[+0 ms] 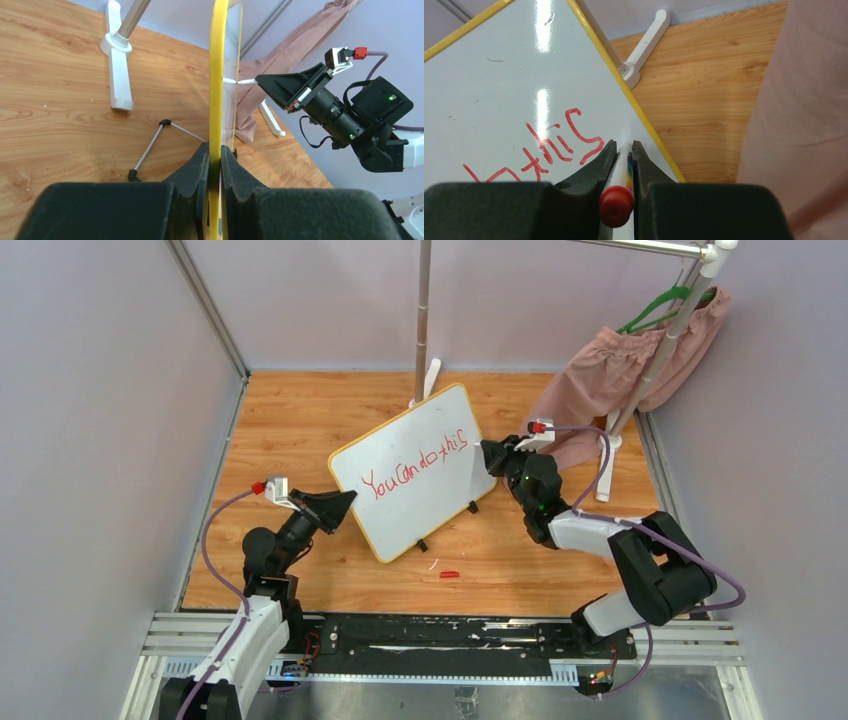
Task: Write a sentence on the whiteboard
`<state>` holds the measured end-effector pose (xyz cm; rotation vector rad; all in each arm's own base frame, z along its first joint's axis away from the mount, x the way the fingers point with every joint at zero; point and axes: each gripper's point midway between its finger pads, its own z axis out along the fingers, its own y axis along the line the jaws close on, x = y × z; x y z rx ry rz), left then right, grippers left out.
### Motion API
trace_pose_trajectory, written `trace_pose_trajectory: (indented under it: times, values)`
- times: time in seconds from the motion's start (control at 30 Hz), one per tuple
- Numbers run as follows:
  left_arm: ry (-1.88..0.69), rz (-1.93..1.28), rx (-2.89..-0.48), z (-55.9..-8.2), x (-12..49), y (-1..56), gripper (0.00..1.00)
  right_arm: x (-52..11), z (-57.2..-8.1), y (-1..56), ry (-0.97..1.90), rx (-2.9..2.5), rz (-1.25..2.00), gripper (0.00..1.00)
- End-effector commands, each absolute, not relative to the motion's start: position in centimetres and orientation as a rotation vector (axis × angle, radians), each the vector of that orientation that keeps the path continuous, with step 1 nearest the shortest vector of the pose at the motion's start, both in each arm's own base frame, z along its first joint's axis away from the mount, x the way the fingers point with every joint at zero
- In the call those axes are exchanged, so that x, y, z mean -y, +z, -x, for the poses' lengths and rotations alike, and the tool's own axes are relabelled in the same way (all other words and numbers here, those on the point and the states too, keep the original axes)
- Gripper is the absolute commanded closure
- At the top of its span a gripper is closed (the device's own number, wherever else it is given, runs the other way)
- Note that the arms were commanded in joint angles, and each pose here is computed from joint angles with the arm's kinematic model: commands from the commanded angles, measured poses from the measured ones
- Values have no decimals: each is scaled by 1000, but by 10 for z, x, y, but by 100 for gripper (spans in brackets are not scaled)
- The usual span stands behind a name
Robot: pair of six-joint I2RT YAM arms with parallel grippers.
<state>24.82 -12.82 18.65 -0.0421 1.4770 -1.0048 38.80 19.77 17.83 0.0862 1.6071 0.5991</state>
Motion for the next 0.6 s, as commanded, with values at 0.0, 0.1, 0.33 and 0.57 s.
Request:
trace_pose_trajectory:
  times: [0.0, 0.1, 0.33, 0.57]
  values:
    - [-988, 93, -1641, -230, 127, 112, 100, -197, -398, 187, 615, -1575, -106, 100]
    - [-989, 91, -1642, -230, 127, 112, 100, -198, -398, 184, 614, -1582, -105, 100]
    - [-991, 89, -1641, -229, 127, 112, 100, -200, -400, 180, 620, -1591, -103, 100]
    - [-989, 89, -1642, -229, 127, 111, 100, -200, -398, 180, 620, -1592, -102, 100]
